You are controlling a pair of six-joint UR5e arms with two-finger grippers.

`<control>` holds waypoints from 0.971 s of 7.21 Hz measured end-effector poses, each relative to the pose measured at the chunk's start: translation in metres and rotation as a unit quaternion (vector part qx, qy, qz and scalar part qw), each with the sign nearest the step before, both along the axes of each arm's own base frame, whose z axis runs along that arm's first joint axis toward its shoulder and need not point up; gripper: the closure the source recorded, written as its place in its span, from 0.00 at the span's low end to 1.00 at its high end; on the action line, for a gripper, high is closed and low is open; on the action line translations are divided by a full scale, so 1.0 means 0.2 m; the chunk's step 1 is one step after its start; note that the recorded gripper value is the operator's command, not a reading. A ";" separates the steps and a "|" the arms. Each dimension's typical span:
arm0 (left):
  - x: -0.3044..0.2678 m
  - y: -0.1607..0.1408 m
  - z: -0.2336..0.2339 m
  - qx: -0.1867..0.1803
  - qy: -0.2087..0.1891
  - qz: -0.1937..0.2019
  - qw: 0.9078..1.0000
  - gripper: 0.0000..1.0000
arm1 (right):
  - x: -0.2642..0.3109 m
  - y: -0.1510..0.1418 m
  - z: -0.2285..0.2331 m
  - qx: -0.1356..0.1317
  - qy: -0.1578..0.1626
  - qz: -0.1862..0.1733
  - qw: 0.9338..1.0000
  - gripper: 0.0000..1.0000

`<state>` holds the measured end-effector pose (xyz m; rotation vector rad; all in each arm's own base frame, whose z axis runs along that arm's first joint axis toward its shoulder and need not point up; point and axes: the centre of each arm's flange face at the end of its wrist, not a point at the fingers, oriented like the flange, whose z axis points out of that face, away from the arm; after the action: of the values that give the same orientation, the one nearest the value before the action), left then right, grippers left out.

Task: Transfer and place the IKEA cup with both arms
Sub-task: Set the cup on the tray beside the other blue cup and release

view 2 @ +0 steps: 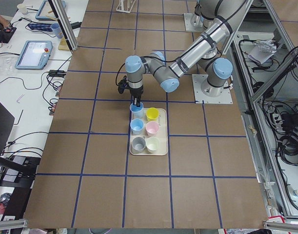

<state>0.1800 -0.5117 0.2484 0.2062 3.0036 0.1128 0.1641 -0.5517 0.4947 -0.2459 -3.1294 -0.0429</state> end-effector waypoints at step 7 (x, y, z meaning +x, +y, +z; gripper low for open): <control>-0.01 0.03 -0.02 0.016 0.003 0.001 1.000 0.00 | 0.00 0.00 0.00 0.000 0.001 0.002 1.000 0.00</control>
<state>0.1779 -0.5067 0.2452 0.2056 3.0088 0.1608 0.1635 -0.5518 0.4948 -0.2384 -3.1289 -0.0426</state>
